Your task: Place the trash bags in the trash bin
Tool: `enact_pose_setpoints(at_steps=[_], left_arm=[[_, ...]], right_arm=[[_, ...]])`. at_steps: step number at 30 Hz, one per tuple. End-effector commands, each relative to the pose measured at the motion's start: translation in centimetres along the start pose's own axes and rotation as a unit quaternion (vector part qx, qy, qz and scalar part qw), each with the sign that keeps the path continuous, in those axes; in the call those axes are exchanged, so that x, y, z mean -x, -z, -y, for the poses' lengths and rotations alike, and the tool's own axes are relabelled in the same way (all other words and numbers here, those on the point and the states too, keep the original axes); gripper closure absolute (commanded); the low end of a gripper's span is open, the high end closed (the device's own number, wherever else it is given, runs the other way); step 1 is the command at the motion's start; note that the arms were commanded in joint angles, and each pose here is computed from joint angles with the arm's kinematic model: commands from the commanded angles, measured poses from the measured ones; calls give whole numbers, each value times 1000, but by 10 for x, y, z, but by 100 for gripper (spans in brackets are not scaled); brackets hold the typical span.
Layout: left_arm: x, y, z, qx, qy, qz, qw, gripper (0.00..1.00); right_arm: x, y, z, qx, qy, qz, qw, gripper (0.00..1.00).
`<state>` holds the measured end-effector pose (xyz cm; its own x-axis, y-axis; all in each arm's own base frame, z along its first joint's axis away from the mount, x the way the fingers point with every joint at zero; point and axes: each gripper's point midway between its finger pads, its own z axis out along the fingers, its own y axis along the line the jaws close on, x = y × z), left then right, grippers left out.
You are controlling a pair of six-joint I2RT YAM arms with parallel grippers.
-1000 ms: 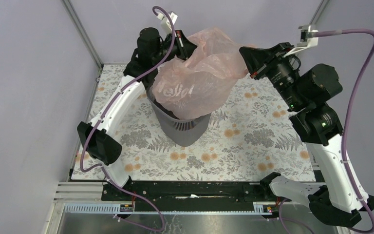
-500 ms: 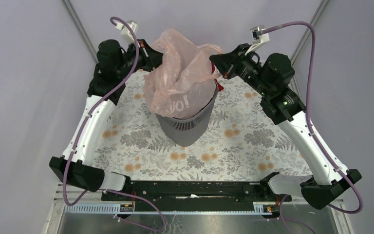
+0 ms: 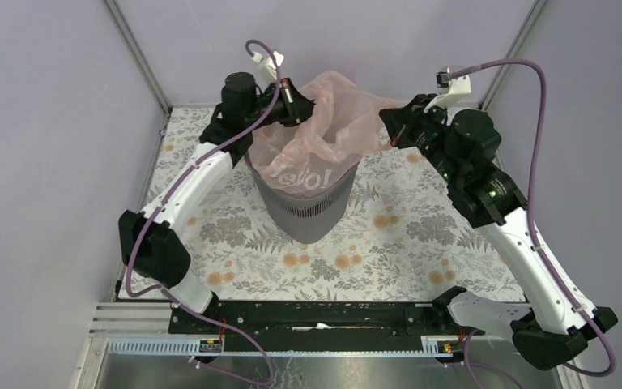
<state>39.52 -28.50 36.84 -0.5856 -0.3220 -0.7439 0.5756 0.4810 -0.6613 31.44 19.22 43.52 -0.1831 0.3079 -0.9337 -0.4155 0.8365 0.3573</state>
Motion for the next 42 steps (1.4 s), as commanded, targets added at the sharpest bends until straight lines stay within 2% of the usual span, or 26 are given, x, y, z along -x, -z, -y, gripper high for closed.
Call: enact_pose_setpoints(at_steps=[1, 5, 8, 10, 12, 15, 17, 18, 21, 22, 25, 29, 31, 33, 35, 37, 40, 42], left_arm=[[32, -5, 39, -58, -45, 46, 996, 100], [62, 16, 24, -12, -112, 43, 993, 100], [86, 55, 14, 13, -130, 48, 990, 100], [91, 82, 15, 32, -137, 74, 987, 100], [89, 100, 25, 31, -136, 102, 985, 95], [67, 110, 42, -6, -98, 89, 991, 79], [46, 113, 46, -29, -77, 56, 995, 56], [38, 116, 47, -30, -73, 43, 996, 41], [33, 135, 44, 20, -87, 50, 995, 13], [35, 144, 45, 42, -96, 63, 993, 7], [40, 180, 59, 87, -121, 117, 982, 2], [24, 214, 56, 133, -113, 166, 971, 1], [6, 217, 52, 126, -108, 160, 973, 5], [-10, 211, 56, 92, -110, 129, 981, 16], [-21, 203, 60, 60, -107, 100, 987, 34], [-25, 195, 60, 45, -102, 89, 990, 48], [-30, 181, 64, 23, -105, 79, 991, 62], [-41, 165, 73, -5, -103, 57, 993, 65]], right_arm=[[12, 8, -5, 13, 7, 18, 1000, 100], [-3, -12, -37, 105, -6, 3, 994, 100], [-5, -23, -61, 172, -29, 4, 985, 100], [-7, -28, -66, 186, -39, 5, 982, 100], [-6, -32, -62, 173, -38, 3, 984, 100], [-4, -30, -47, 124, -32, -3, 992, 100], [2, -22, -40, 104, -30, 5, 994, 100], [6, -18, -38, 96, -32, 14, 995, 100], [21, -6, -34, 79, -36, 37, 996, 100], [26, -3, -33, 74, -36, 42, 996, 100], [35, 4, -31, 68, -36, 59, 995, 100], [34, 4, -34, 79, -33, 63, 994, 100], [34, 3, -38, 89, -31, 60, 994, 100], [35, 3, -42, 100, -30, 60, 993, 100], [37, 5, -45, 108, -30, 63, 992, 100], [38, 7, -47, 115, -34, 66, 991, 100], [36, 9, -49, 120, -42, 63, 990, 100], [38, 9, -52, 126, -44, 63, 989, 100]])
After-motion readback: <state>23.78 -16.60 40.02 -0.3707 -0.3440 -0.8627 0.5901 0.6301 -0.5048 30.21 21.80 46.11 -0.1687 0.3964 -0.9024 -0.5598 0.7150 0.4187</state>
